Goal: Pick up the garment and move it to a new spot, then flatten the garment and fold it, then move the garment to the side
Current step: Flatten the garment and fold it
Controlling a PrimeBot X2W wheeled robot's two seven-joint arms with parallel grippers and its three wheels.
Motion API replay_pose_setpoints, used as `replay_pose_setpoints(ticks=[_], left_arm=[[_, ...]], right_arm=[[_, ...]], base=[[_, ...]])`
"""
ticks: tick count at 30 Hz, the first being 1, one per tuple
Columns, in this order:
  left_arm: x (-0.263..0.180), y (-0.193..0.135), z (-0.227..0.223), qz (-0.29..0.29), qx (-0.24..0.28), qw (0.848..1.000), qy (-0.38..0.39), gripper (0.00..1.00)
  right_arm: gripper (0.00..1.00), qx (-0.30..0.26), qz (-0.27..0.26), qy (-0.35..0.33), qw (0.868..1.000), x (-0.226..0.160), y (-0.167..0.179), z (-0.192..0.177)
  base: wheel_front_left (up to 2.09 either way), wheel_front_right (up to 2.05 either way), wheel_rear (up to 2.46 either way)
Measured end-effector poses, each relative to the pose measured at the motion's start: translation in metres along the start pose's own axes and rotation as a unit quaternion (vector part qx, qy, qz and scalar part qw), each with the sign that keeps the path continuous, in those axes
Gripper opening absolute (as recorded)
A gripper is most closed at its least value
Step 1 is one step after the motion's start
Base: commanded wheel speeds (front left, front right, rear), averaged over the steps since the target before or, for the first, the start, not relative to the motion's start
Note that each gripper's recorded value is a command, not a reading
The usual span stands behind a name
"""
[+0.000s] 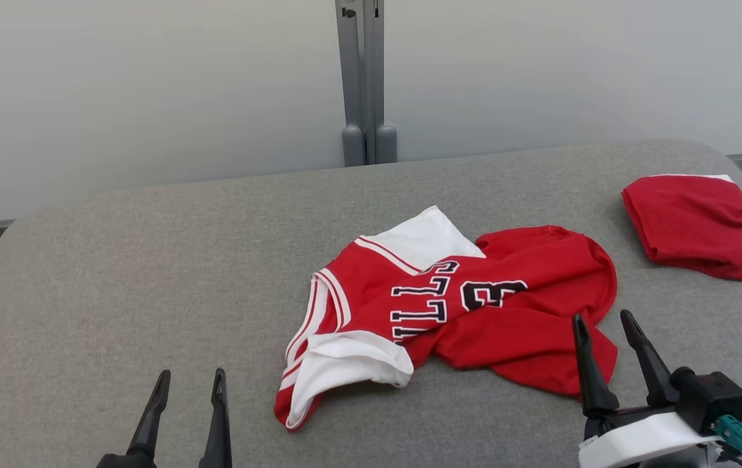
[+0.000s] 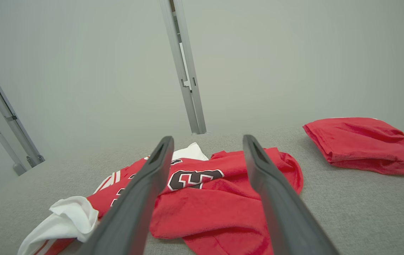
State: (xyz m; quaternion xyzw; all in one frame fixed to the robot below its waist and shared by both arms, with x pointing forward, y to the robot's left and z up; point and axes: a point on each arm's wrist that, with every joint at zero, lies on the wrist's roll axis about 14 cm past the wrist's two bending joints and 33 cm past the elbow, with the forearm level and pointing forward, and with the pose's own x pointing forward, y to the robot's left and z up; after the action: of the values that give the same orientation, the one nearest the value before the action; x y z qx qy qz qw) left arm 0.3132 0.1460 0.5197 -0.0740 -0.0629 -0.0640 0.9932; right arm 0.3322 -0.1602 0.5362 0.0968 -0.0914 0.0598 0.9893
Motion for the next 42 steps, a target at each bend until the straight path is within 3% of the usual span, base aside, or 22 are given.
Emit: replay_pose_setpoints(ticks=[42], left_arm=[[0.005,-0.025,-0.018,-0.047,0.023,0.998,0.026,1.00]], right_arm=[[1.00,0.005,-0.009,0.007,1.000,-0.012,-0.002,-0.004]], base=[[0.00,0.00,0.00]])
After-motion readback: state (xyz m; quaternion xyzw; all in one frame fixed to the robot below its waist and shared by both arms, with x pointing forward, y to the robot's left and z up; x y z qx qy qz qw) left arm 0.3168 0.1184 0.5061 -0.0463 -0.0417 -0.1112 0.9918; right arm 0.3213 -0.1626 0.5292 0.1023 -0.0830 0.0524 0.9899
